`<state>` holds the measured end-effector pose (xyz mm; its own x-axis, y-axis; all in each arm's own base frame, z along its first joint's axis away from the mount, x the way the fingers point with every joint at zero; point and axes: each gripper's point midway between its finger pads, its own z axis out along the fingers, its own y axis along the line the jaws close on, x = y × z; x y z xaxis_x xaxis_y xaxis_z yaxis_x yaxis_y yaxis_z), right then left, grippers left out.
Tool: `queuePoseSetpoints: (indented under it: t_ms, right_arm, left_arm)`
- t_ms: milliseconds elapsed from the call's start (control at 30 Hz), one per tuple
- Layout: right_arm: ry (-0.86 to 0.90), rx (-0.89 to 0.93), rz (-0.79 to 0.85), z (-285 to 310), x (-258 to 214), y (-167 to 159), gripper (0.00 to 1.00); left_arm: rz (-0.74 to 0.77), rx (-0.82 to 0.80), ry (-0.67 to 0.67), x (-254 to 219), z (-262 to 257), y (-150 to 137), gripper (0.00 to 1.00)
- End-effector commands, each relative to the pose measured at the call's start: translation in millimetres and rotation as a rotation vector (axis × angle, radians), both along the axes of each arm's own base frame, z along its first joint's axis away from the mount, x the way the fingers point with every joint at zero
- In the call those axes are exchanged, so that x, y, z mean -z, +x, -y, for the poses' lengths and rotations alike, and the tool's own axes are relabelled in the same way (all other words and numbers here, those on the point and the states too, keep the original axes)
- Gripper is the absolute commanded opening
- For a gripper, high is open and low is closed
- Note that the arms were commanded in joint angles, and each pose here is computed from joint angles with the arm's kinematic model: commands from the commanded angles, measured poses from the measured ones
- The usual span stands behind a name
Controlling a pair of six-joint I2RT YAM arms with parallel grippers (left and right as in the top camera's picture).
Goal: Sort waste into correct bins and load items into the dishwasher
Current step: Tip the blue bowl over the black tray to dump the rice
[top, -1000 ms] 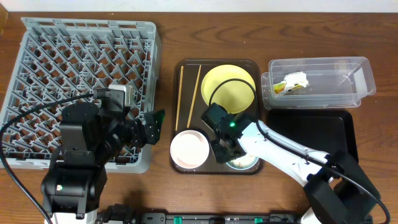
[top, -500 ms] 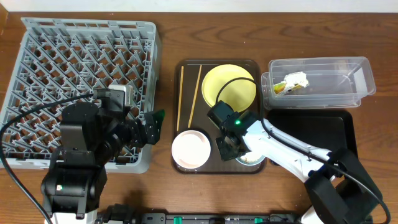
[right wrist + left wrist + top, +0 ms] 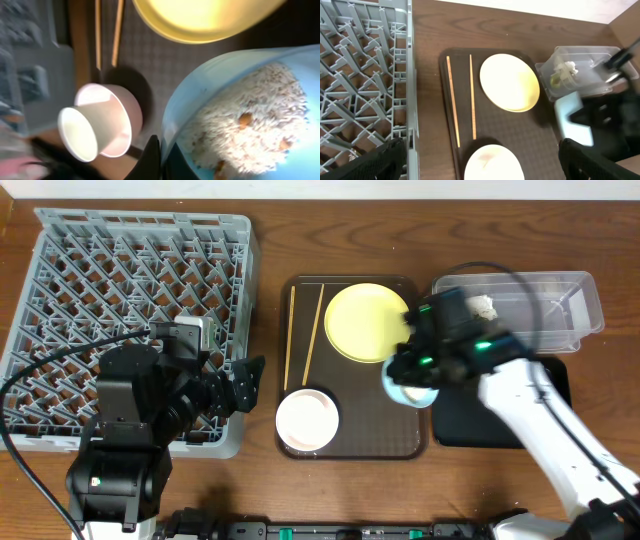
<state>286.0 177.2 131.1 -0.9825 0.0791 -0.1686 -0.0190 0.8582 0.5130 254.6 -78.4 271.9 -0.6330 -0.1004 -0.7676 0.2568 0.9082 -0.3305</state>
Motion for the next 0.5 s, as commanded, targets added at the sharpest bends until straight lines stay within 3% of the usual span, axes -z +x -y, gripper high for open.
queuePoseSetpoints:
  t_ms: [0,267,467]
  right_arm:
    - [0.167,0.052,-0.032,17,-25,5,0.01]
    - [0.394,0.237,-0.111,86,-21,15,0.01]
    - [0.699,0.183,0.050,104,-38,23,0.01]
  left_arm:
    - [0.021,0.006,-0.014,-10,2,0,0.98]
    - [0.021,0.006,-0.014,-10,2,0,0.98]
    - [0.021,0.006,-0.014,-10,2,0,0.98]
